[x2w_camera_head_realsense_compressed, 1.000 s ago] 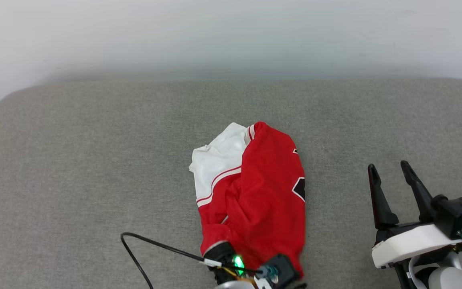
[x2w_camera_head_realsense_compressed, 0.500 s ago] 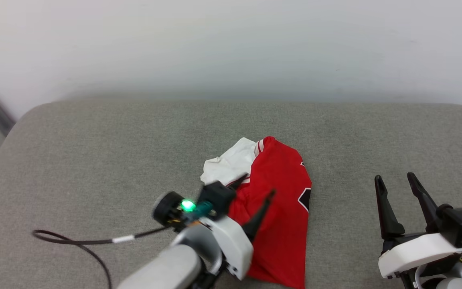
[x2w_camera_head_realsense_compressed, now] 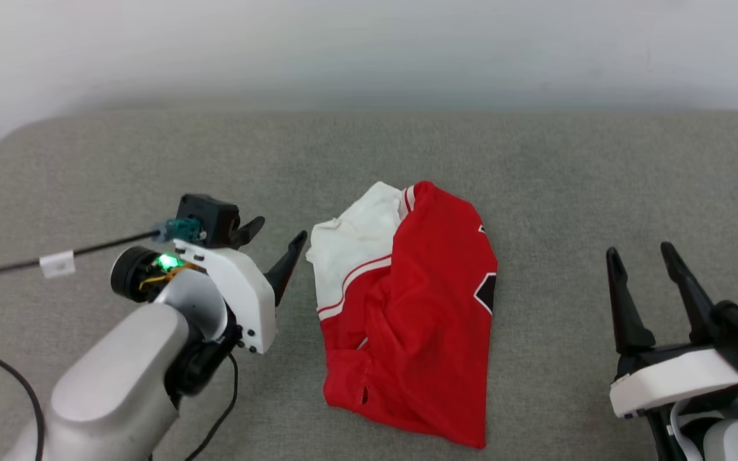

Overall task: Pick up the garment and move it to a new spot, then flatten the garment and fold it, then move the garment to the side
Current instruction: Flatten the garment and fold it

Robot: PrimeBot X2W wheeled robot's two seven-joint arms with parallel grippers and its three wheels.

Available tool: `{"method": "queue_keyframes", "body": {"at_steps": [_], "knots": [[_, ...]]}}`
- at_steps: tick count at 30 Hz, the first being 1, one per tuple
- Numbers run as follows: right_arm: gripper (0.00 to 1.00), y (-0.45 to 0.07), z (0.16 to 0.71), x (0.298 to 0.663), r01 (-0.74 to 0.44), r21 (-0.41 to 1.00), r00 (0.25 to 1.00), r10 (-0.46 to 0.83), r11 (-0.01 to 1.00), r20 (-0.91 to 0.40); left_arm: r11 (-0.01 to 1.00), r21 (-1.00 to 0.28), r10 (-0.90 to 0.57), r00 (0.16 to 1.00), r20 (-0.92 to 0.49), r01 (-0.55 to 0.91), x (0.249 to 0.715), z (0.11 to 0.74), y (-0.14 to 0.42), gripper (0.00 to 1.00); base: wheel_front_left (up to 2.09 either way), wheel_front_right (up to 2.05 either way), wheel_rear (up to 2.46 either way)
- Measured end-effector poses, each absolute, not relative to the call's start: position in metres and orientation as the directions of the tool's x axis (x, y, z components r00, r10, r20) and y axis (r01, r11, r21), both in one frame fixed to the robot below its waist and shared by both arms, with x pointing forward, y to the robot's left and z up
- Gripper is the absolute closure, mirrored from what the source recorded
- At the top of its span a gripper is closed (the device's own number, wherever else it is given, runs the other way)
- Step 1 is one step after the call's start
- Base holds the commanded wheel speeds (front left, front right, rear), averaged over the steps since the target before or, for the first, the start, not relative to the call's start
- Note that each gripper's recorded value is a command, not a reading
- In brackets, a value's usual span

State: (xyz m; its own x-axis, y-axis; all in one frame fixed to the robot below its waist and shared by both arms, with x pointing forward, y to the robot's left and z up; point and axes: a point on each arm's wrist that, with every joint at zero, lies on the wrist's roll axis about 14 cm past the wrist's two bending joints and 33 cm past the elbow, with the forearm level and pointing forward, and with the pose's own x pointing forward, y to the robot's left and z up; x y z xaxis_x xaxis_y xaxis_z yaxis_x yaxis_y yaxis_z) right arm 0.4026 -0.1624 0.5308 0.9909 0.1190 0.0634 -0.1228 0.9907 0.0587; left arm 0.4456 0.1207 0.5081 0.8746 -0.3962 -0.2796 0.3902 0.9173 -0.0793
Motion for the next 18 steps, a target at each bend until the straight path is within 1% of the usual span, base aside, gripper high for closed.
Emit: {"method": "queue_keyframes", "body": {"at_steps": [3,7,11,14,16,17,18], "knots": [[0.00,-0.164,0.523,0.410,-0.116,0.061,0.992,0.113,0.991,0.048,0.892,-0.101,-0.443,0.811,-0.381,0.440,0.451,0.485,0.118,0.00,0.00,0.00,0.00],[0.00,-0.167,0.509,0.419,-0.107,0.068,0.994,0.106,0.992,0.019,0.864,-0.128,-0.475,0.703,-0.529,0.487,0.448,0.443,0.113,0.00,0.00,0.00,0.00],[0.00,-0.170,0.496,0.424,-0.095,0.079,0.995,0.096,0.992,-0.007,0.841,-0.162,-0.491,0.605,-0.626,0.516,0.443,0.409,0.103,0.00,0.00,0.00,0.00],[0.00,-0.173,0.487,0.426,-0.084,0.084,0.996,0.086,0.993,-0.028,0.817,-0.189,-0.500,0.505,-0.704,0.545,0.431,0.384,0.094,0.00,0.00,0.00,0.00],[0.00,-0.174,0.482,0.426,-0.081,0.085,0.996,0.084,0.993,-0.039,0.808,-0.190,-0.492,0.460,-0.739,0.558,0.430,0.378,0.093,0.00,0.00,0.00,0.00],[0.00,-0.174,0.481,0.427,-0.080,0.086,0.996,0.084,0.993,-0.040,0.804,-0.196,-0.490,0.439,-0.753,0.562,0.429,0.375,0.092,0.19,0.00,0.00,0.00],[0.00,-0.174,0.481,0.427,-0.079,0.089,0.996,0.083,0.993,-0.040,0.801,-0.202,-0.489,0.421,-0.764,0.564,0.428,0.373,0.090,0.52,0.00,0.00,0.00]]}}
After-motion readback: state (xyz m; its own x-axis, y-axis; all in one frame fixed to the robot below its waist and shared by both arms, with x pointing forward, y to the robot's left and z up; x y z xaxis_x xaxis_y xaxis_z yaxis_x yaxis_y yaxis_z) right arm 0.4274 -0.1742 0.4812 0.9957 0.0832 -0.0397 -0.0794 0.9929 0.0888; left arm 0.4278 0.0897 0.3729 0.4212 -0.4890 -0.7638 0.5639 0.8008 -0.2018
